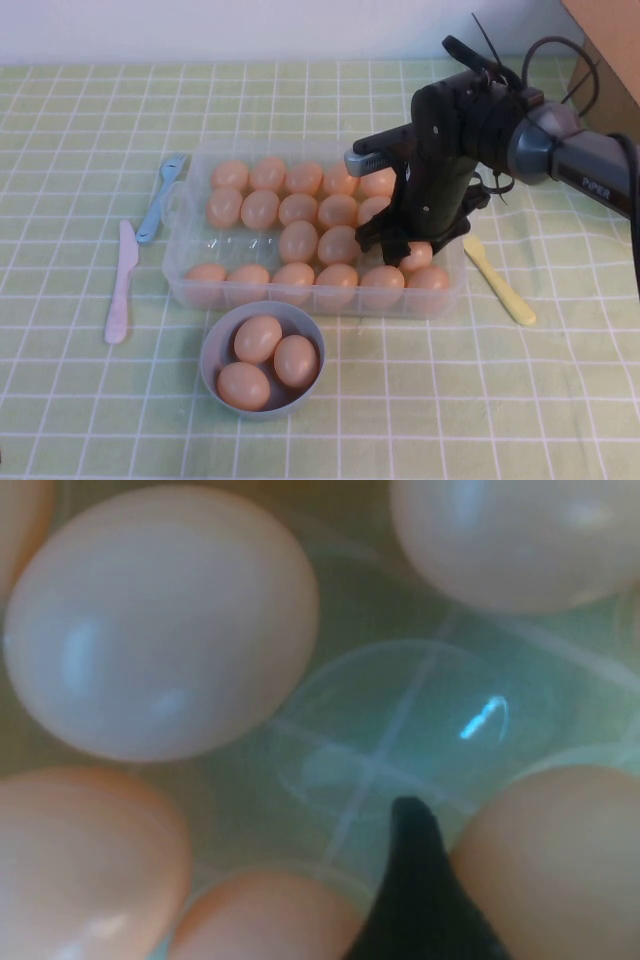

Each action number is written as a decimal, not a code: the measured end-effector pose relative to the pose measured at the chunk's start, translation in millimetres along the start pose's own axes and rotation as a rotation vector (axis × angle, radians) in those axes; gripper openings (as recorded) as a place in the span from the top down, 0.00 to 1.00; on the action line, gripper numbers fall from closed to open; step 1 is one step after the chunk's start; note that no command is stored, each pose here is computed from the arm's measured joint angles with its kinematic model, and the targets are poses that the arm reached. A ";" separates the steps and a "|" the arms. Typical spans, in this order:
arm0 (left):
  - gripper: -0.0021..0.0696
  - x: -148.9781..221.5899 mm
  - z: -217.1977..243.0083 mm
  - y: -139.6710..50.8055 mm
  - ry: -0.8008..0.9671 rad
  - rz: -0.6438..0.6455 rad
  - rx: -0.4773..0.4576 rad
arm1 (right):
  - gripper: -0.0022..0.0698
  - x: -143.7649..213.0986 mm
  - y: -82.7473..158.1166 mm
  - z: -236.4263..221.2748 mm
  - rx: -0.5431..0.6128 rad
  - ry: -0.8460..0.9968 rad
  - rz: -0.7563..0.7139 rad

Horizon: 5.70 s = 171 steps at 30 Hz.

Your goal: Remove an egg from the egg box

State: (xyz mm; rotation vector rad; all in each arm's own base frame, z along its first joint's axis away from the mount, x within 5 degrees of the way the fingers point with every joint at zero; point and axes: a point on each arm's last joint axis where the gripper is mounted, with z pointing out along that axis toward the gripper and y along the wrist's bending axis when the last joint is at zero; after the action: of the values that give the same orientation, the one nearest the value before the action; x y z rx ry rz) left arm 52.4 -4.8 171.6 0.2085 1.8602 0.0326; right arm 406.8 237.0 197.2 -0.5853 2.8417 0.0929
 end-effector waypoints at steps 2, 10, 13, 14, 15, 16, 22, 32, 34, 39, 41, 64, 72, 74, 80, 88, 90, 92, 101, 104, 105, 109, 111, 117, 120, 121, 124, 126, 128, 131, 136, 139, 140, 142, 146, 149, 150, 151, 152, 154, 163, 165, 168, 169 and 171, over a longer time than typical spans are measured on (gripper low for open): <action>0.98 0.0 0.0 0.0 0.000 0.000 0.000 | 0.42 -0.2 -0.1 -7.7 -0.001 -0.011 0.000; 0.98 0.0 0.0 0.0 0.000 0.000 0.000 | 0.42 4.1 1.5 -100.1 -0.022 -0.200 -0.008; 0.98 0.0 0.0 0.0 0.000 0.000 0.000 | 0.42 16.1 9.0 -124.0 -0.037 -0.264 -0.029; 0.98 0.0 0.0 0.0 0.000 0.000 0.000 | 0.42 21.3 13.4 -128.7 -0.049 -0.286 -0.038; 0.98 0.0 0.0 0.0 0.000 0.000 0.000 | 0.42 25.5 18.8 -131.6 -0.064 -0.313 -0.048; 0.98 0.0 0.0 0.0 0.000 0.000 0.000 | 0.42 31.5 25.2 -133.4 -0.088 -0.334 -0.054; 0.98 0.0 0.0 0.0 0.000 0.000 0.000 | 0.43 60.5 63.8 -122.8 -0.226 -0.379 -0.194; 0.98 0.0 0.0 0.0 0.000 0.000 0.000 | 0.43 69.0 109.3 -79.4 -0.328 -0.311 -0.487; 0.98 0.0 0.0 0.0 0.000 0.000 0.000 | 0.43 68.6 111.3 -69.1 -0.336 -0.291 -0.495; 0.98 0.0 0.0 0.0 0.000 0.000 0.000 | 0.43 68.3 113.4 -51.0 -0.338 -0.251 -0.493; 0.98 0.0 0.0 0.0 0.000 0.000 0.000 | 0.43 68.0 113.7 -47.3 -0.337 -0.247 -0.492; 0.98 0.0 0.0 0.0 0.000 0.000 0.000 | 0.30 64.9 116.7 -40.7 -0.353 -0.273 -0.502; 0.98 0.0 0.0 0.0 0.000 0.000 0.000 | 0.31 67.1 111.6 -101.1 -0.362 -0.370 -0.533; 0.98 0.0 0.0 0.0 0.000 0.000 0.000 | 0.36 74.4 107.1 -120.2 -0.358 -0.357 -0.534; 0.98 0.0 0.0 0.0 0.000 0.000 0.000 | 0.77 113.9 81.2 -170.4 -0.284 -0.296 -0.457; 0.98 0.0 0.0 0.0 0.000 0.000 0.000 | 0.98 179.7 51.7 -199.9 -0.253 -0.219 -0.374; 0.98 0.0 0.0 0.0 0.000 0.000 0.000 | 0.99 194.9 45.7 -204.8 -0.254 -0.218 -0.374; 0.98 0.0 0.0 0.0 0.000 0.000 0.000 | 0.99 209.7 39.5 -207.3 -0.248 -0.222 -0.375; 0.98 0.0 0.0 0.0 0.000 0.000 0.000 | 0.99 279.9 13.3 -207.7 -0.240 -0.195 -0.384; 0.98 0.0 0.0 0.0 0.000 0.000 0.000 | 0.99 294.2 8.0 -205.4 -0.230 -0.155 -0.391; 0.98 0.0 0.0 0.0 0.000 0.000 0.000 | 0.99 297.3 6.4 -204.3 -0.225 -0.153 -0.393; 0.98 0.0 0.0 0.0 0.000 0.000 0.000 | 0.99 306.4 0.8 -197.1 -0.199 -0.178 -0.398; 0.98 0.0 0.0 0.0 0.000 0.000 0.000 | 0.99 309.7 -1.2 -189.3 -0.187 -0.205 -0.397; 0.98 0.0 0.0 0.0 0.000 0.000 0.000 | 0.99 323.7 -17.4 -153.6 -0.154 -0.430 -0.298; 0.98 0.0 0.0 0.0 0.000 0.000 0.000 | 0.99 336.7 -34.4 -132.5 -0.098 -0.596 -0.186; 0.98 0.0 0.0 0.0 0.000 0.000 0.000 | 0.99 341.5 -40.9 -126.4 -0.070 -0.672 -0.140; 0.98 0.0 0.0 0.0 0.000 0.000 0.000 | 0.99 355.7 -56.2 -112.9 0.019 -0.888 -0.021; 0.98 0.0 0.0 0.0 0.000 0.000 0.000 | 0.99 367.6 -63.7 -102.7 0.083 -0.996 0.042; 0.98 0.0 0.0 0.0 0.000 0.000 0.000 | 0.99 378.0 -68.6 -94.4 0.139 -1.069 0.091; 0.98 0.0 0.0 0.0 0.000 0.000 0.000 | 0.99 387.7 -73.1 -89.7 0.206 -1.137 0.144; 0.98 0.0 0.0 0.0 0.000 0.000 0.000 | 0.99 395.3 -74.4 -94.6 0.252 -1.203 0.181; 0.98 0.0 0.0 0.0 0.000 0.000 0.000 | 0.99 399.9 -72.7 -95.1 0.252 -1.216 0.178; 0.98 0.0 0.0 0.0 0.000 0.000 0.000 | 0.99 401.5 -72.2 -94.1 0.250 -1.209 0.179; 0.98 0.0 0.0 0.0 0.000 0.000 0.000 | 0.99 403.6 -71.5 -90.8 0.240 -1.174 0.182; 0.98 0.0 0.0 0.0 0.000 0.000 0.000 | 0.99 406.0 -69.9 -84.4 0.197 -1.104 0.212; 0.98 0.0 0.0 0.0 0.000 0.000 0.000 | 0.99 407.5 -68.4 -80.8 0.166 -1.064 0.233; 0.98 0.0 0.0 0.0 0.000 0.000 0.000 | 0.99 408.4 -68.0 -79.0 0.160 -1.043 0.235; 0.98 0.0 0.0 0.0 0.000 0.000 0.000 | 0.99 408.6 -67.8 -78.6 0.157 -1.038 0.236; 0.98 0.0 0.0 0.0 0.000 0.000 0.000 | 0.99 408.8 -67.8 -78.2 0.156 -1.033 0.236; 0.98 0.0 0.0 0.0 0.000 0.000 0.000 | 0.99 409.0 -67.6 -77.8 0.154 -1.028 0.237; 0.98 0.0 0.0 0.0 0.000 0.000 0.000 | 0.99 409.1 -67.5 -77.7 0.152 -1.027 0.239; 0.98 0.0 0.0 0.0 0.000 0.000 0.000 | 0.99 409.1 -67.5 -77.7 0.152 -1.027 0.239; 0.98 0.0 0.0 0.0 0.000 0.000 0.000 | 0.99 409.1 -67.5 -77.7 0.152 -1.027 0.239; 0.98 0.0 0.0 0.0 0.000 0.000 0.000 | 0.99 409.1 -67.5 -77.7 0.152 -1.027 0.239; 0.98 0.0 0.0 0.0 0.000 0.000 0.000 | 0.99 409.1 -67.5 -77.7 0.152 -1.027 0.239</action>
State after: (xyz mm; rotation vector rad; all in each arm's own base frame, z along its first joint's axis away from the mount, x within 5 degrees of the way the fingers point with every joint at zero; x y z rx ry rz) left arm 52.4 -4.8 171.6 0.2085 1.8602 0.0326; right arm 51.9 10.4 171.7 -0.0876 1.8724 0.1601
